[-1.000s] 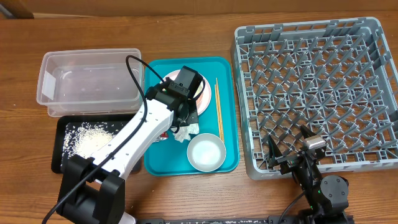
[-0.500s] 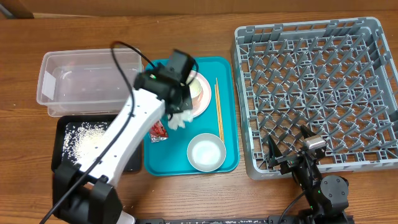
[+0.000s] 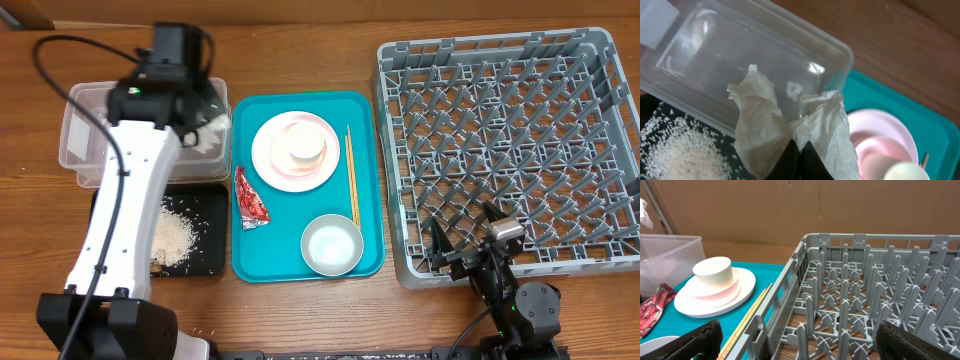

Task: Sort waste into correct bins and load items into the dishwasher
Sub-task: 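Carry the tissues with the left gripper and drop them into the clear bin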

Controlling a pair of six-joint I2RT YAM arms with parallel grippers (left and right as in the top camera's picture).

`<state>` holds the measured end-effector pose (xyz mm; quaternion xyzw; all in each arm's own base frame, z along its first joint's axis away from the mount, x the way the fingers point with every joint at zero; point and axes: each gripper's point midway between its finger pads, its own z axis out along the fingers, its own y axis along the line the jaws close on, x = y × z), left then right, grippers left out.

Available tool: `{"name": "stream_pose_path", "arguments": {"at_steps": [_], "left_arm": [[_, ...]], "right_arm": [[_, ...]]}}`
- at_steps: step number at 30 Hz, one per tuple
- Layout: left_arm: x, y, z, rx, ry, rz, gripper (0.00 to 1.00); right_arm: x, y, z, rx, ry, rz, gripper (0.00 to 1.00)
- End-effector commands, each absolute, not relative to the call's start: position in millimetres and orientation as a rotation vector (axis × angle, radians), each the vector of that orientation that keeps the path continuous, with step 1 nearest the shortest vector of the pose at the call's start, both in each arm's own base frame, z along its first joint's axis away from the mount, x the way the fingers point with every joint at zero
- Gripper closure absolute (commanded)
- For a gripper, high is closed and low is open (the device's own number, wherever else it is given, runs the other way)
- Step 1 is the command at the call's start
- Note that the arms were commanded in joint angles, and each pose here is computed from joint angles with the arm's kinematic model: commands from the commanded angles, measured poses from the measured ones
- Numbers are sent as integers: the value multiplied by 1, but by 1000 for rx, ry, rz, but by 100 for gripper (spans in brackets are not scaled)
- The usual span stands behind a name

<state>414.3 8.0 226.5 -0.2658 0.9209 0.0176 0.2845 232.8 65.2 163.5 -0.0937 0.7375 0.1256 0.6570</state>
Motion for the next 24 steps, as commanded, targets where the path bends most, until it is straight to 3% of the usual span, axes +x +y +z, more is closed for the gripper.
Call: {"name": "stream_pose_path", "arguments": {"at_steps": [1,20,21,22,24], "left_arm": [[426,37,222,-774,2427,100,96],[457,83,116,-915,2555,220,96],[457,84,114,-916,2557,221,93],[457,83,114,-911,2559,222,82],[457,83,115,-897,2564,217,72]], "right_arm": [[232,66,167,-217,1656,288,0],[232,66,167,-216,1656,288,0],[232,66,167,-216,1656,288,0],[232,66,167,-216,1656,288,0],[232,66,167,-216,1656,288,0]]}}
